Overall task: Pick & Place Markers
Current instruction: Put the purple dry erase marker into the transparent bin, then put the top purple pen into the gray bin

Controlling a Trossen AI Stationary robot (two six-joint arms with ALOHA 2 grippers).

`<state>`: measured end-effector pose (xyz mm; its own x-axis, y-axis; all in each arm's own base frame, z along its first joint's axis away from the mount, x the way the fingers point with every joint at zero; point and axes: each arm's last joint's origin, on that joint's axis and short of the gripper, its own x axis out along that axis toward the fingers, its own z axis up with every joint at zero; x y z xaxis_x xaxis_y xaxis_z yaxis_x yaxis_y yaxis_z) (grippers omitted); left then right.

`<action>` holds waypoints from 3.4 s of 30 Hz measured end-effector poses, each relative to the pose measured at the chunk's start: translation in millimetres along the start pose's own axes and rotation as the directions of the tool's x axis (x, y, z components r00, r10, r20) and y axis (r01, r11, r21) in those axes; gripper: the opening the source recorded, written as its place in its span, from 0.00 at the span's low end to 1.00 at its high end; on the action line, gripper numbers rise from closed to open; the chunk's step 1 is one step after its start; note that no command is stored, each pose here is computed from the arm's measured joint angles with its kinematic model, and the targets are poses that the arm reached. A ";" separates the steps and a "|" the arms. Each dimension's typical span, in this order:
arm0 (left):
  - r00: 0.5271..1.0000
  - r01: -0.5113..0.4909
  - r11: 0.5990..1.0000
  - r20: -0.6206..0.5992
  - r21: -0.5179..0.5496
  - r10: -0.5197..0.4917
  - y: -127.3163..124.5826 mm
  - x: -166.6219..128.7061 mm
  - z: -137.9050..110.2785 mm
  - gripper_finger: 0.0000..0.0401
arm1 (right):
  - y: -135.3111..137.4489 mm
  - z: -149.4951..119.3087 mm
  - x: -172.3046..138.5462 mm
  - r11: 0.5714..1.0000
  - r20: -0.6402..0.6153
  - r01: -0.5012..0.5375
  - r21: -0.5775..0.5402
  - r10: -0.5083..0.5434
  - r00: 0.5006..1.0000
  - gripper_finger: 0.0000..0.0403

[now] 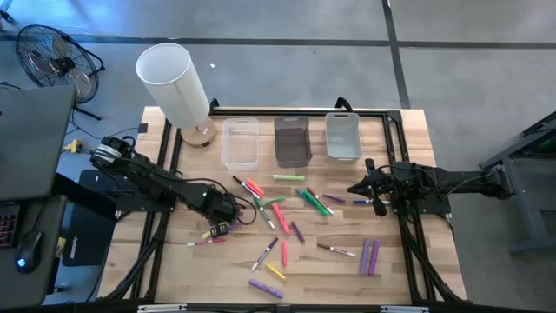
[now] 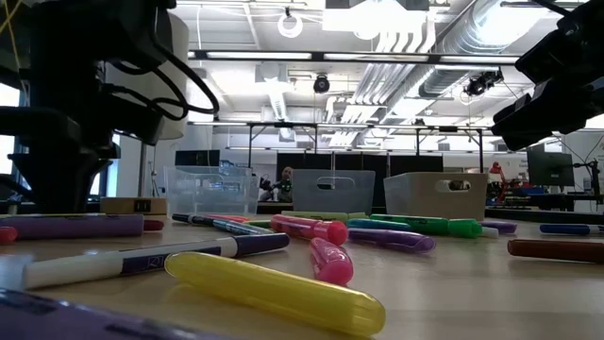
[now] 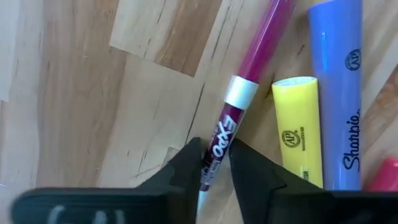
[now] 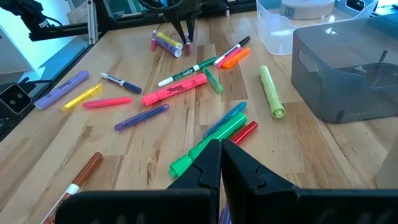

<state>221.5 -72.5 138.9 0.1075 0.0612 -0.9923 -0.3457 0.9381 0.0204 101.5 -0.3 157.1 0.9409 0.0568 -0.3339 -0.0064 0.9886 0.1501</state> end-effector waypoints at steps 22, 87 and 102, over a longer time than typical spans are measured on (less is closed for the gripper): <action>0.973 -0.001 0.972 0.223 -0.235 0.055 8.0 -49.9 14.2 0.04 | 0.0 0.1 0.0 1.000 0.001 0.000 0.000 0.000 1.000 0.01; 0.803 0.277 0.936 0.587 -0.219 -0.101 25.9 -183.5 135.7 0.00 | -0.4 0.3 0.0 0.998 0.005 0.015 -0.067 -0.015 1.000 0.01; 0.823 0.255 0.966 0.531 -0.032 -0.199 -44.3 -144.4 137.7 0.00 | -2.2 3.5 -0.1 0.994 0.046 0.091 -0.060 -0.088 0.995 0.01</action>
<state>349.6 -75.9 298.2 0.6526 0.0444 -0.7564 -0.3368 0.9113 -0.2371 102.6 -3.0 160.1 0.9524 -0.0369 -0.3027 0.0588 0.9963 0.0633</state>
